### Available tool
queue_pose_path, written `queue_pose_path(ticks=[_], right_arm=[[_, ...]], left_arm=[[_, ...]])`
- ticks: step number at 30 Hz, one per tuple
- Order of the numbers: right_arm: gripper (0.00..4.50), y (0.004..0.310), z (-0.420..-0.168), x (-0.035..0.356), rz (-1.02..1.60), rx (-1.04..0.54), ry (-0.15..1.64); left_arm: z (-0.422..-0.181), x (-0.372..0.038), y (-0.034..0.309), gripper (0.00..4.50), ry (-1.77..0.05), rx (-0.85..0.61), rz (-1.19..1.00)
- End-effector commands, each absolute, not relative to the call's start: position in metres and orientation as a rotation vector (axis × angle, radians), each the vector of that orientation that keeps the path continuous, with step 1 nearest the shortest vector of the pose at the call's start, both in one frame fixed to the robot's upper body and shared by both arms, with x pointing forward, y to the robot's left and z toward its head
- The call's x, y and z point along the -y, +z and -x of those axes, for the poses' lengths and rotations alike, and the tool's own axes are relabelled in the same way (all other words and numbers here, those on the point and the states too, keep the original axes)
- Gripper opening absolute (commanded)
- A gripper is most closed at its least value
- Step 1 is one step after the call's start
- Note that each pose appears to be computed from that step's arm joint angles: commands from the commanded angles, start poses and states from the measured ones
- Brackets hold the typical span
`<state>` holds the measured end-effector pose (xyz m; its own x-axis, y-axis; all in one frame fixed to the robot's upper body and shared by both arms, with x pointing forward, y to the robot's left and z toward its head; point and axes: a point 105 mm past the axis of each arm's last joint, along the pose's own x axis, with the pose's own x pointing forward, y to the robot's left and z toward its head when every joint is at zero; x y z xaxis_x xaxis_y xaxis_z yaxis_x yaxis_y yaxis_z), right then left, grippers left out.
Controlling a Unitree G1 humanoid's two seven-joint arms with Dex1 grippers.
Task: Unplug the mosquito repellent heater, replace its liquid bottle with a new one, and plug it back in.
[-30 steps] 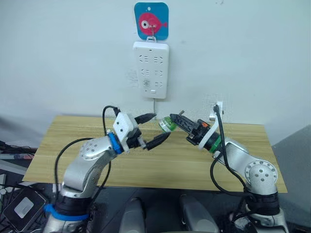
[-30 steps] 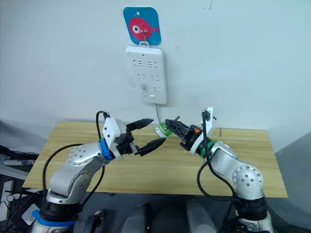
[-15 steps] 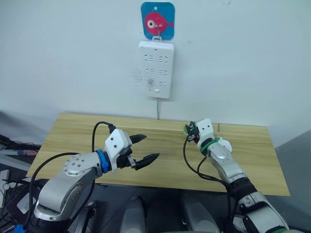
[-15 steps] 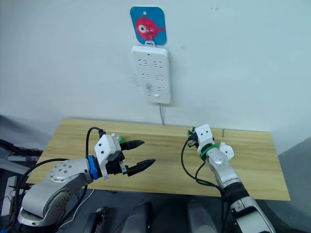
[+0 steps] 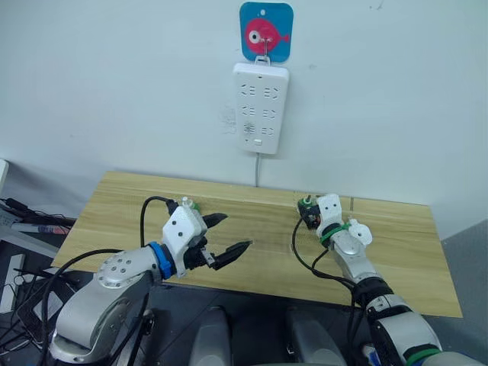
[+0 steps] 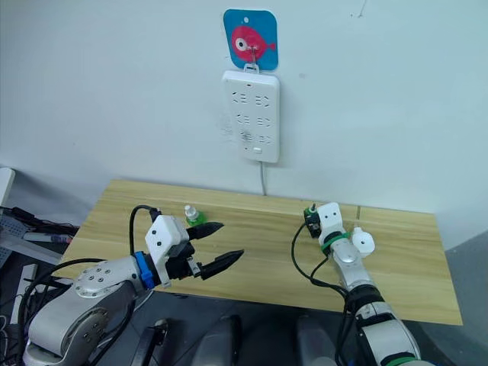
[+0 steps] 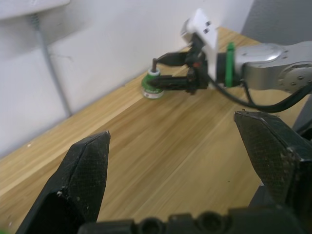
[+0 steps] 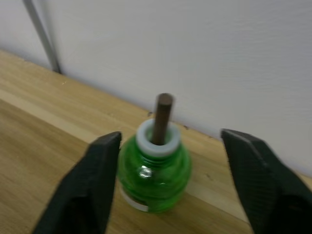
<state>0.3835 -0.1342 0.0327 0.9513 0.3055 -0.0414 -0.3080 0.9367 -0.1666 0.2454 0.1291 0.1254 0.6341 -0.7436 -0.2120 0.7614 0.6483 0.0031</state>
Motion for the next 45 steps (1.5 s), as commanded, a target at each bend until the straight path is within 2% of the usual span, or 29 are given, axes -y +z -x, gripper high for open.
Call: queue_pose_path(ticks=[1, 4, 7, 10, 14, 18, 25, 35, 39, 45], right_arm=[[4.44, 0.070, -0.380, 0.133, 0.158, 0.101, 0.377], [4.44, 0.093, -0.350, 0.108, 0.187, 0.117, 0.627], [4.44, 0.114, -0.317, 0.086, 0.255, 0.126, 0.838], [4.44, 0.132, -0.293, 0.074, 0.299, 0.107, 0.976], [4.44, 0.134, -0.274, 0.069, 0.385, 0.068, 1.093], [4.44, 0.133, -0.275, 0.064, 0.417, 0.020, 1.088], [4.44, 0.143, -0.277, 0.047, 0.429, -0.061, 1.047], [4.44, 0.158, -0.256, 0.045, 0.406, -0.129, 1.028], [4.44, 0.157, -0.250, 0.048, 0.398, -0.161, 1.017], [4.44, 0.153, -0.245, 0.055, 0.389, -0.208, 0.998]], left_arm=[[-0.246, -0.150, 0.120, 4.50, -0.753, -0.188, -0.098], [-0.246, -0.191, 0.096, 4.50, -0.538, -0.235, 0.000], [-0.240, -0.225, 0.075, 4.50, -0.409, -0.271, -0.024], [-0.233, -0.251, 0.068, 4.50, -0.337, -0.236, -0.018], [-0.233, -0.258, 0.064, 4.50, -0.309, -0.204, -0.034], [-0.241, -0.253, 0.062, 4.50, -0.315, -0.186, -0.058], [-0.279, -0.269, 0.065, 4.50, -0.210, -0.115, -0.096], [-0.326, -0.260, 0.050, 4.50, -0.238, -0.105, -0.072], [-0.337, -0.246, 0.045, 4.50, -0.285, -0.094, -0.090], [-0.354, -0.244, 0.048, 4.50, -0.255, -0.052, -0.076]])
